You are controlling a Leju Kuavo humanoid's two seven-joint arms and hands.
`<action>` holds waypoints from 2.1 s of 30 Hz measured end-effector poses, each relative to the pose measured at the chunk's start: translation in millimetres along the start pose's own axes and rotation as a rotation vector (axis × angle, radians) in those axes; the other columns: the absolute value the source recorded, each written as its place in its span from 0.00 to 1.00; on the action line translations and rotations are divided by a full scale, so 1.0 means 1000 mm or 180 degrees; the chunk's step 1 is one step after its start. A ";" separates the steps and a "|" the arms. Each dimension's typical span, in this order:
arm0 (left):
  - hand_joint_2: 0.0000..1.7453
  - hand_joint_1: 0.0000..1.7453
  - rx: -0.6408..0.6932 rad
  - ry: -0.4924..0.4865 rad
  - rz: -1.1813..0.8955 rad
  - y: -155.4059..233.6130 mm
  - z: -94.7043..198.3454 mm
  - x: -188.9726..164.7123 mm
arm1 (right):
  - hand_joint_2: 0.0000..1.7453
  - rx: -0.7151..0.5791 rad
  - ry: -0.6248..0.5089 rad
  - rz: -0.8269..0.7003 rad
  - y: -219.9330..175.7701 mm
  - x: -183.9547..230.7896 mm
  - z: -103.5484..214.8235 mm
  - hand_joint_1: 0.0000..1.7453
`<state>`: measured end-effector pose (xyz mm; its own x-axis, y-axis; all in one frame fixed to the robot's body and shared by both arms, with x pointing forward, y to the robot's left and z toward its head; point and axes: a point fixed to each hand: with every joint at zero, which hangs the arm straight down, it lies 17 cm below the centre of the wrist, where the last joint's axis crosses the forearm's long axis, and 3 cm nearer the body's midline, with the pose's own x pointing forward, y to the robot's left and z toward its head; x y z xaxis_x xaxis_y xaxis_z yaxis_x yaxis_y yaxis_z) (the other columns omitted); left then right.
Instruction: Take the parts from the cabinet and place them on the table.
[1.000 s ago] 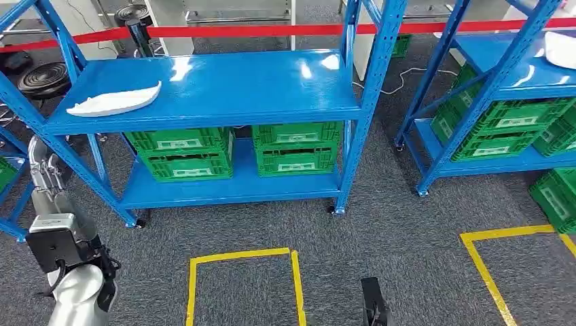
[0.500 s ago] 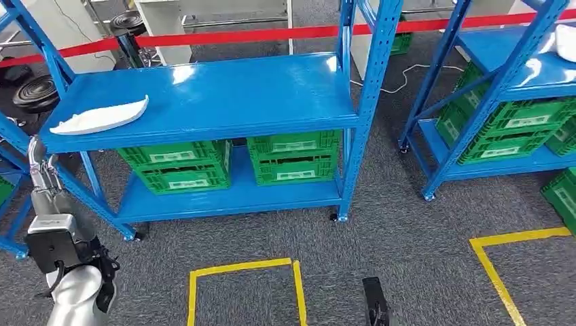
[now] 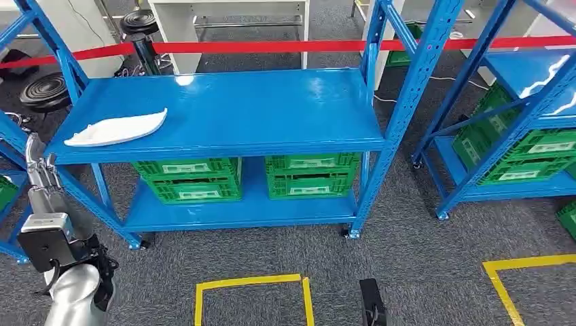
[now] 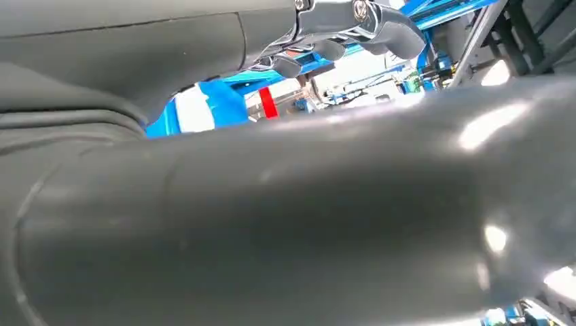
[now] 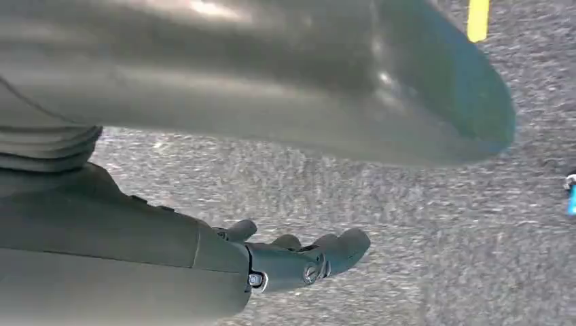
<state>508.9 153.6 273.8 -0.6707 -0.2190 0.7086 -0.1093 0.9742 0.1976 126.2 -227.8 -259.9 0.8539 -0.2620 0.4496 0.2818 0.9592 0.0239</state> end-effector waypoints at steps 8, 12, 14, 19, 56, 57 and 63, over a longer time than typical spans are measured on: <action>0.00 0.00 0.0008 -0.0015 0.0022 0.000 -0.003 0.002 | 0.00 0.0011 -0.0002 -0.0006 0.002 0.001 0.000 0.00; 0.00 0.00 -0.0010 0.0013 0.0034 0.000 0.000 -0.001 | 0.00 0.0011 0.0016 -0.0004 0.002 0.000 0.000 0.00; 0.00 0.00 -0.0022 0.0012 0.0042 -0.001 0.000 -0.001 | 0.00 0.0011 0.0034 -0.0004 0.002 -0.001 0.000 0.00; 0.00 0.00 -0.0018 -0.0012 0.0048 -0.001 -0.003 0.002 | 0.00 0.0018 0.0034 -0.0005 0.003 -0.001 0.000 0.00; 0.00 0.00 -0.0068 -0.0102 0.0061 -0.001 -0.016 0.009 | 0.00 0.0098 -0.0040 0.0054 0.007 0.006 0.000 0.00; 0.00 0.00 -0.0072 -0.0090 0.0060 -0.001 -0.015 0.008 | 0.00 0.0097 -0.0035 0.0055 0.007 0.004 0.000 0.00; 0.00 0.00 -0.0076 -0.0081 0.0059 -0.002 -0.015 0.007 | 0.00 0.0098 -0.0031 0.0064 0.007 0.003 0.000 0.00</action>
<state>515.5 149.3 288.3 -0.6910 -0.1992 0.6948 -0.0795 0.9764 0.2009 130.7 -222.3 -258.1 0.8550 -0.2417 0.4589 0.2508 0.9671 0.0421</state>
